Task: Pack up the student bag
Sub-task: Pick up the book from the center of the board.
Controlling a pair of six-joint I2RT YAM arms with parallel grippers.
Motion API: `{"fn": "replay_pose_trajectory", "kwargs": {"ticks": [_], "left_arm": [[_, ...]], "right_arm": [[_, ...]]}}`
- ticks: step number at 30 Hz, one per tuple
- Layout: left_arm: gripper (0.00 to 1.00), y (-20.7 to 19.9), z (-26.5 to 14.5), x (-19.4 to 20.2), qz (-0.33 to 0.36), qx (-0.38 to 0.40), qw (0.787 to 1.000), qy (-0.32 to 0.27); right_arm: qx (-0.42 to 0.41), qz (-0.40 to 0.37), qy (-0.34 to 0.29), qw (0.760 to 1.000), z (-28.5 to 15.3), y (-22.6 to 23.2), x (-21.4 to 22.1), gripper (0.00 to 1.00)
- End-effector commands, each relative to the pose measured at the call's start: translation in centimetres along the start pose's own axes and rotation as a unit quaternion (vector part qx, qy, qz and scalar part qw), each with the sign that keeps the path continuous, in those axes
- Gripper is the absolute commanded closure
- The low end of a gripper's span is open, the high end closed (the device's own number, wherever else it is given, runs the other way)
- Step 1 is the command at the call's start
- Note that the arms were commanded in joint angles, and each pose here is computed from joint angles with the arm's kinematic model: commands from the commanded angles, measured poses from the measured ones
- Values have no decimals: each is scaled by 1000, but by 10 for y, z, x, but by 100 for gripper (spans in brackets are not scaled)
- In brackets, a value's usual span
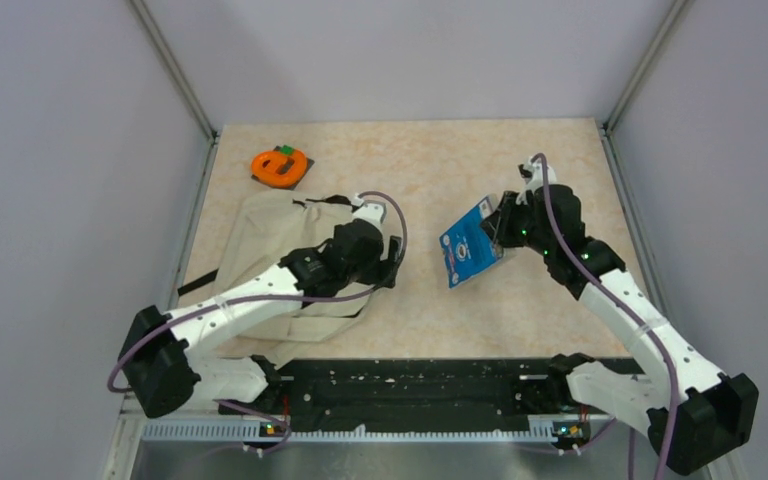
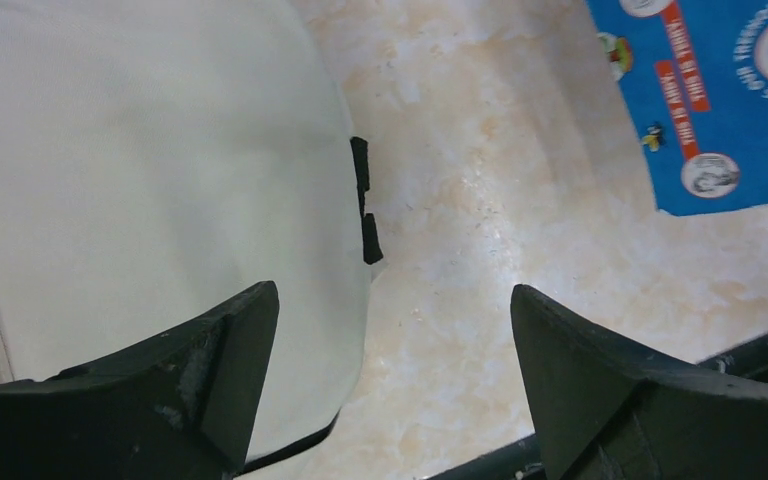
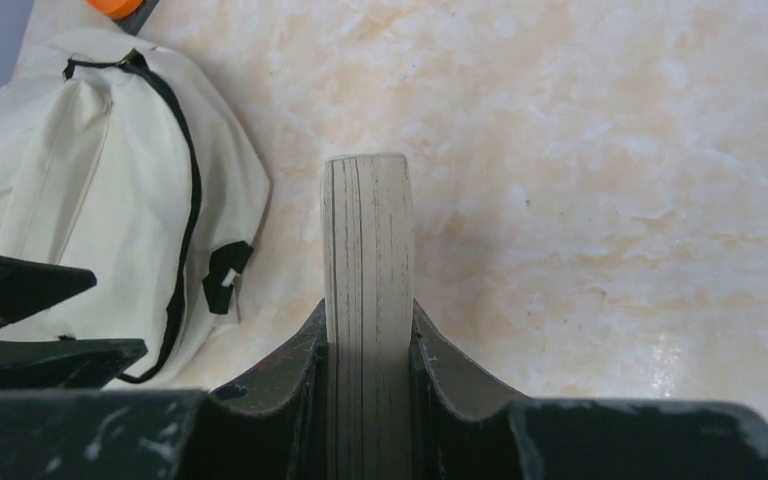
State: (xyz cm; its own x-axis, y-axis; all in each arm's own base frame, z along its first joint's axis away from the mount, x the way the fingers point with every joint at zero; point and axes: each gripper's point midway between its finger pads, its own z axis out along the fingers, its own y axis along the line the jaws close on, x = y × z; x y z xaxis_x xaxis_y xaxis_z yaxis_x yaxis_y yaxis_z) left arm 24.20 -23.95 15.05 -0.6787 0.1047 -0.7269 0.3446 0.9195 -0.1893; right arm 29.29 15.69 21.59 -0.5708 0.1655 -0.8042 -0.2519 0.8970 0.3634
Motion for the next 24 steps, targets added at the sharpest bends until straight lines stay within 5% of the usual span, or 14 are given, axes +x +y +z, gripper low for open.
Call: {"fn": "replay_pose_trajectory", "kwargs": {"ticks": [1,7,11,24], "left_arm": [[9,9,22,-3,-17,-77,997,-26],[8,25,43,5,51,-190,980,14],[18,42,41,-4,82,-254,964,5],[42,62,33,-5,108,-311,944,7]], "right_arm": [[11,16,-93,995,-21,2,-41,100],[6,22,-102,995,-25,2,-38,100],[-5,28,-96,995,-25,4,-31,100],[-20,31,-85,996,-23,7,-21,100]]}}
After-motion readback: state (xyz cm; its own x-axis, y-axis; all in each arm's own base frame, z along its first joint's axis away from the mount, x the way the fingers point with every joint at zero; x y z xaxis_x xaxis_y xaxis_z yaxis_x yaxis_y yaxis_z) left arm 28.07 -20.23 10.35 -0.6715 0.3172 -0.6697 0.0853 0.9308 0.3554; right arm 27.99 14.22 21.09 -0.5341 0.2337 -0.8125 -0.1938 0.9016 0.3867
